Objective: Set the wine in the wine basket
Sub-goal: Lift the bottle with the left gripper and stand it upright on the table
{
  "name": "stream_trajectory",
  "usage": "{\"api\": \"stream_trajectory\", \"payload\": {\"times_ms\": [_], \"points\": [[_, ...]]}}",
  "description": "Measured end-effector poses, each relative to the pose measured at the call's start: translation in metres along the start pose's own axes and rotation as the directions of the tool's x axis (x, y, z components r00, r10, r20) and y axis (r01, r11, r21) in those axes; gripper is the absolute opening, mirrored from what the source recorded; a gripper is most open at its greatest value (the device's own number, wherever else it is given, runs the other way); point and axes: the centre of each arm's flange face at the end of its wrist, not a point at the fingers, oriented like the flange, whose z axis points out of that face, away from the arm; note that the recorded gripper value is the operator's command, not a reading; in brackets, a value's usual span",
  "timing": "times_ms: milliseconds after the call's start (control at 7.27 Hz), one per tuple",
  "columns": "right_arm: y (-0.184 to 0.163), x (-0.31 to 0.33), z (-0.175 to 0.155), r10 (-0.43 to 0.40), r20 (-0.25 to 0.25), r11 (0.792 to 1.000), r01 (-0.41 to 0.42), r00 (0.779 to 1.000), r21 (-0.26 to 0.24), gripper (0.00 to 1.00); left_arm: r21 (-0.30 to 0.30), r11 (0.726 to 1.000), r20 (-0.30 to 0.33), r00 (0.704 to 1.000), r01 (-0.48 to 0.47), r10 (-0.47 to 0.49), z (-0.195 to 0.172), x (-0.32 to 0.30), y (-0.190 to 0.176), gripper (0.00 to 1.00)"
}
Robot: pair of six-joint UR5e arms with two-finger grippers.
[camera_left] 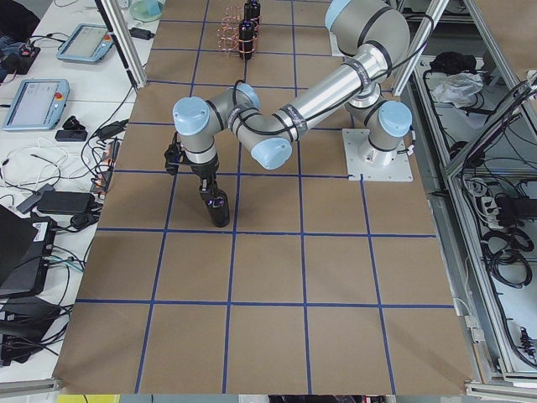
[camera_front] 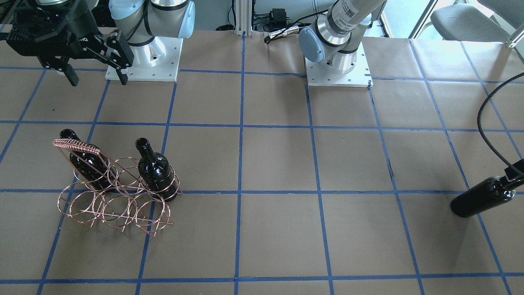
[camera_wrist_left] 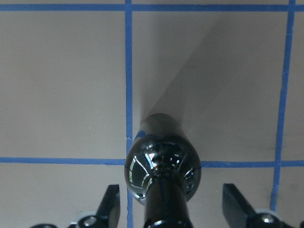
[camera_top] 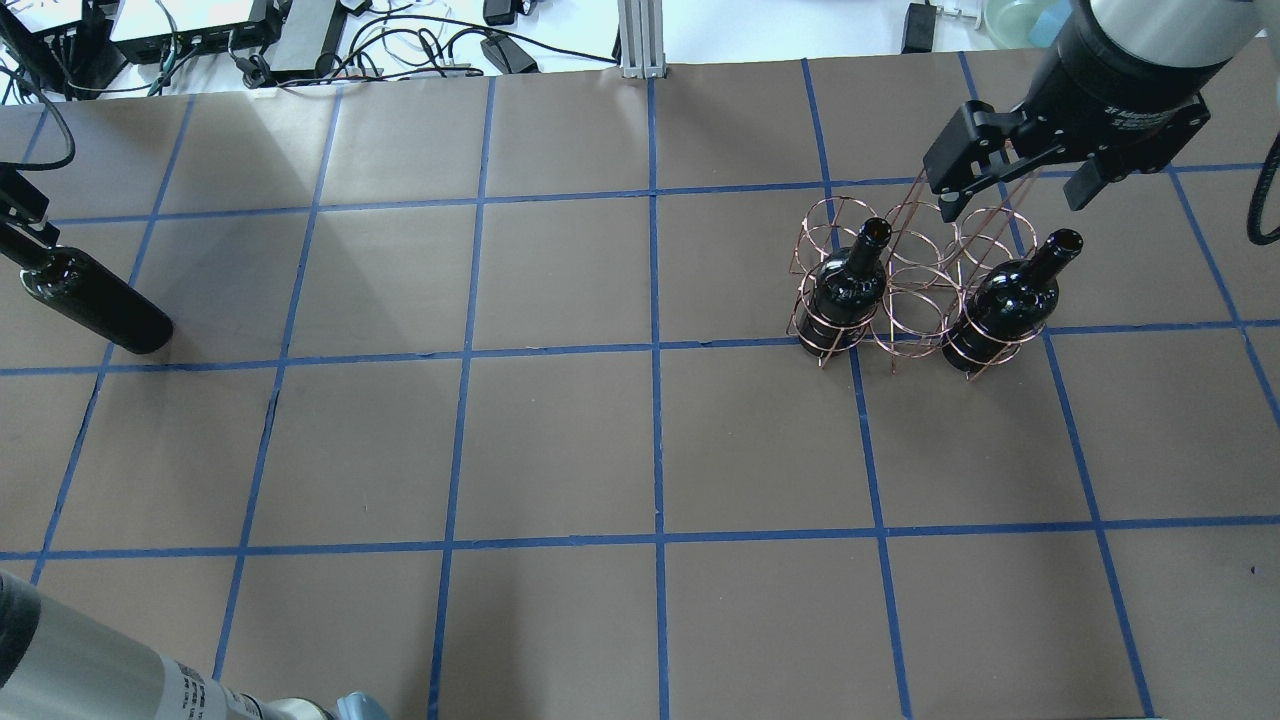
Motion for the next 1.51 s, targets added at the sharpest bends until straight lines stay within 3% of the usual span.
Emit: {"api": "stream_trajectory", "payload": {"times_ms": [412, 550, 825, 1238, 1512], "points": [[0.000, 0.000, 0.002, 0.001, 0.002, 1.000, -0.001, 1.000, -0.004, 1.00, -0.010, 1.000, 0.015, 1.000, 0.001, -0.001, 0.001, -0.002, 0.000, 0.55], [0.000, 0.000, 0.002, 0.000, 0.001, 1.000, 0.000, 1.000, -0.004, 1.00, -0.008, 1.000, 0.014, 1.000, 0.002, -0.002, 0.001, -0.002, 0.000, 0.50], [0.000, 0.000, 0.002, 0.001, 0.001, 1.000, -0.001, 1.000, -0.004, 1.00, -0.005, 1.000, 0.012, 1.000, 0.003, -0.003, 0.002, -0.002, -0.001, 0.00], [0.001, 0.000, 0.003, 0.001, 0.001, 1.000, -0.001, 1.000, -0.005, 1.00, 0.001, 1.000, 0.009, 1.000, -0.005, 0.005, -0.001, 0.001, -0.001, 0.00], [0.001, 0.000, 0.003, 0.001, 0.001, 1.000, -0.001, 1.000, -0.005, 1.00, 0.023, 0.999, 0.021, 0.999, -0.036, 0.035, -0.029, 0.035, -0.002, 0.00]]}}
